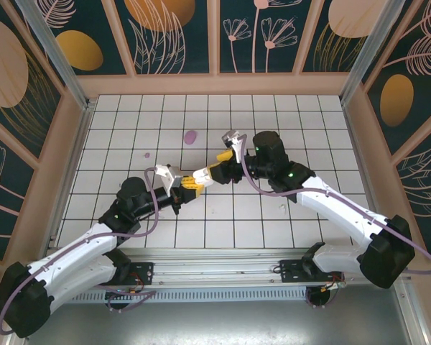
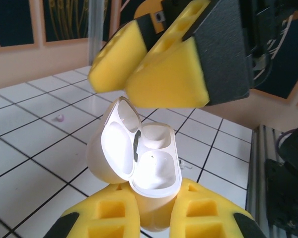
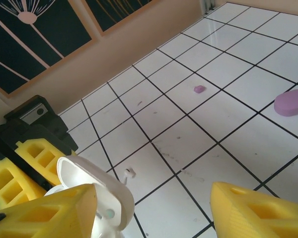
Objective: Insert wireless bluetooth earbuds into charging case
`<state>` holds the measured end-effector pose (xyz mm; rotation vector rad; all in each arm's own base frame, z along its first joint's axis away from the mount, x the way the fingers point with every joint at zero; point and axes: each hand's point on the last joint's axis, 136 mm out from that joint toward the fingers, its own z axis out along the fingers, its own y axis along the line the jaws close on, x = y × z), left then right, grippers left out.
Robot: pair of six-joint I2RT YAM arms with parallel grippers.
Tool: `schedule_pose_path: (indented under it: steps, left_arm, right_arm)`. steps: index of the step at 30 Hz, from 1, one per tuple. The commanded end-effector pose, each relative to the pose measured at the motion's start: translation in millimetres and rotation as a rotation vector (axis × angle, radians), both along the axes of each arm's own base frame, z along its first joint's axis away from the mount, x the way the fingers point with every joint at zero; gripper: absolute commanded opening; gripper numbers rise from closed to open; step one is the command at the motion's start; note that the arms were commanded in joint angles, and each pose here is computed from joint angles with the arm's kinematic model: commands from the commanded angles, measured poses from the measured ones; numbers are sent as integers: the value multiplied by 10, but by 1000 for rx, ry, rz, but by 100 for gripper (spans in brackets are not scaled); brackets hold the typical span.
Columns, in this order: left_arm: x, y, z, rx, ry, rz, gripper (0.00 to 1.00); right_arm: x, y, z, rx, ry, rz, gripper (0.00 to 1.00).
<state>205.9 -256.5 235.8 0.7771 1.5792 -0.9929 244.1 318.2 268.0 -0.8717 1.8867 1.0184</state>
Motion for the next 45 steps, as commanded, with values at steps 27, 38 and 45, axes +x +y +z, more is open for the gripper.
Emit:
schedule_pose_path:
  steps: [27, 38, 45]
  left_arm:
    - [164, 1124, 477, 155, -35, 579, 0]
    - [-30, 1543, 959, 96, -112, 708, 0]
    - [-145, 1685, 1134, 72, -137, 735, 0]
  right_arm:
    - [529, 147, -1338, -99, 668, -375, 54]
    - [31, 1338, -1943, -304, 697, -189, 42]
    - [-220, 1708, -2162, -418, 644, -163, 43]
